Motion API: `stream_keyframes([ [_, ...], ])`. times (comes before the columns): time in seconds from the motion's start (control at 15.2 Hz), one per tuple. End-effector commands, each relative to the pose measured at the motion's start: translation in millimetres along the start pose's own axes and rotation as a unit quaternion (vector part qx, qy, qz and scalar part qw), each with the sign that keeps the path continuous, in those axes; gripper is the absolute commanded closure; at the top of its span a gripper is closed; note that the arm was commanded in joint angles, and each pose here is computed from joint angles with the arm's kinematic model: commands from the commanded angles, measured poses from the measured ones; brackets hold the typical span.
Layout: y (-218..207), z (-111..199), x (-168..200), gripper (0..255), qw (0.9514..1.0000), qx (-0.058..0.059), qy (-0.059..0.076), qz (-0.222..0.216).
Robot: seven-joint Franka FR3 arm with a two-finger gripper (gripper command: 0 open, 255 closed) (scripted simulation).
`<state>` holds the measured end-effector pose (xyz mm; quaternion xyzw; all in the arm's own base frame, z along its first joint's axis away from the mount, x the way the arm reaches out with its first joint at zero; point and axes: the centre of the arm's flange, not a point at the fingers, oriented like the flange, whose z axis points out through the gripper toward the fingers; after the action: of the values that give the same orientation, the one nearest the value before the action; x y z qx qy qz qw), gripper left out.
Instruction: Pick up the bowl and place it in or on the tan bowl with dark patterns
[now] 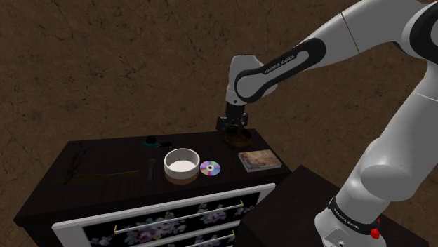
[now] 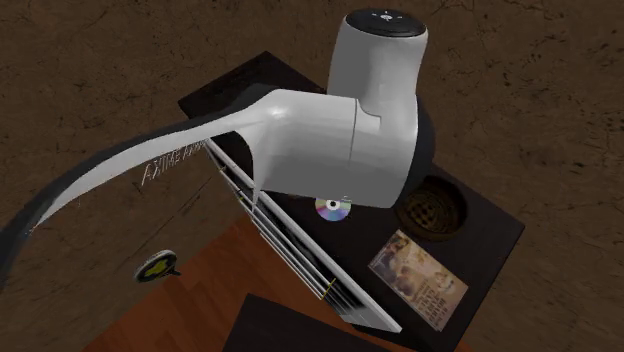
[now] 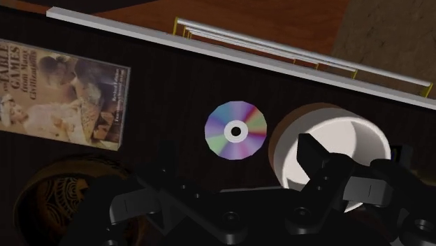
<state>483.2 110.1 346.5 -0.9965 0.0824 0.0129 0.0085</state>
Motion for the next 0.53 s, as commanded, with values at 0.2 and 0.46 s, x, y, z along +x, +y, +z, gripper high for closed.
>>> stream_keyframes([
  [0.2,-32,44,37,0,1.0000,-0.006,0.003,0.002],
  [0.46,-57,81,66,0,0.9999,-0.011,0.006,0.004],
])
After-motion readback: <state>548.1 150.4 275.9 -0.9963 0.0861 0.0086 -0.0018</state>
